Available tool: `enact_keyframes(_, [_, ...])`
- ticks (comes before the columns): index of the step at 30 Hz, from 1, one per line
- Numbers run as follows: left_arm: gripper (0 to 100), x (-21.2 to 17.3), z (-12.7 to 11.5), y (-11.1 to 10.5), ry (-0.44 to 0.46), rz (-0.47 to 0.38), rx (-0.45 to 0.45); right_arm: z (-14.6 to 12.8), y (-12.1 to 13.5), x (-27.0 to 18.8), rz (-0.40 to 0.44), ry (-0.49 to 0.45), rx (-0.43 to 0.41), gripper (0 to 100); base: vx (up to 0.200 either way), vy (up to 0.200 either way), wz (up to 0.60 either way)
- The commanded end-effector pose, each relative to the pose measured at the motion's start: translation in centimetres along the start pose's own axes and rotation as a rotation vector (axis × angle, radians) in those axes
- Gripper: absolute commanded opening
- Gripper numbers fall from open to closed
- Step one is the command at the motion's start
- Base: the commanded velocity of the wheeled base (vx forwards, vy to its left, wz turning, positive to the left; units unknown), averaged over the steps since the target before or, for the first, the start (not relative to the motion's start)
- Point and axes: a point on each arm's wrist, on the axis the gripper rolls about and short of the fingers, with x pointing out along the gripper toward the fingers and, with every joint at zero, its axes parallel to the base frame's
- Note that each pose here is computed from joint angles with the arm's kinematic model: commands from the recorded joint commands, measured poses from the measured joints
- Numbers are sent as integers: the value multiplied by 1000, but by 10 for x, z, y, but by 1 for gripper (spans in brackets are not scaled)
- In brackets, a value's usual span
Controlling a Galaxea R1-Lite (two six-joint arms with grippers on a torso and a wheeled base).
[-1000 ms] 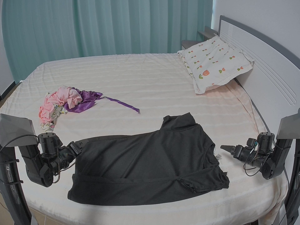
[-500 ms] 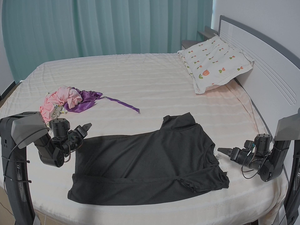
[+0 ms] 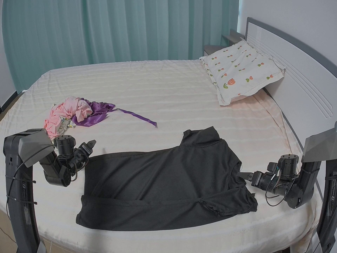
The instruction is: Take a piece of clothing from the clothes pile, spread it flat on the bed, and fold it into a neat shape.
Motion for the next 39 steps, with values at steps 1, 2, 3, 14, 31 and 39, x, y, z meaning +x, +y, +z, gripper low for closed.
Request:
enact_keyframes(1, [100, -3, -3, 4, 21, 10, -17, -1, -2, 1, -4, 1, 1, 100, 0, 0, 0])
enact_keyframes(2, [100, -5, -5, 4, 34, 12, -18, -1, -2, 1, -4, 1, 1, 100, 0, 0, 0])
enact_keyframes(3, [100, -5, -6, 4, 37, 10, -17, 0, -2, 1, -5, 0, 2, 100, 0, 0, 0])
enact_keyframes(14, [100, -10, -10, 4, 99, -35, -19, -1, -2, 1, -7, 5, 3, 100, 0, 0, 0])
enact_keyframes(31, [0, -15, -10, 5, 100, -34, -22, 3, 1, 0, 3, -15, -5, 100, 0, 0, 0])
enact_keyframes(39, [0, -28, 3, -8, 64, -59, -83, 33, 24, 1, 82, -126, -58, 100, 0, 0, 0])
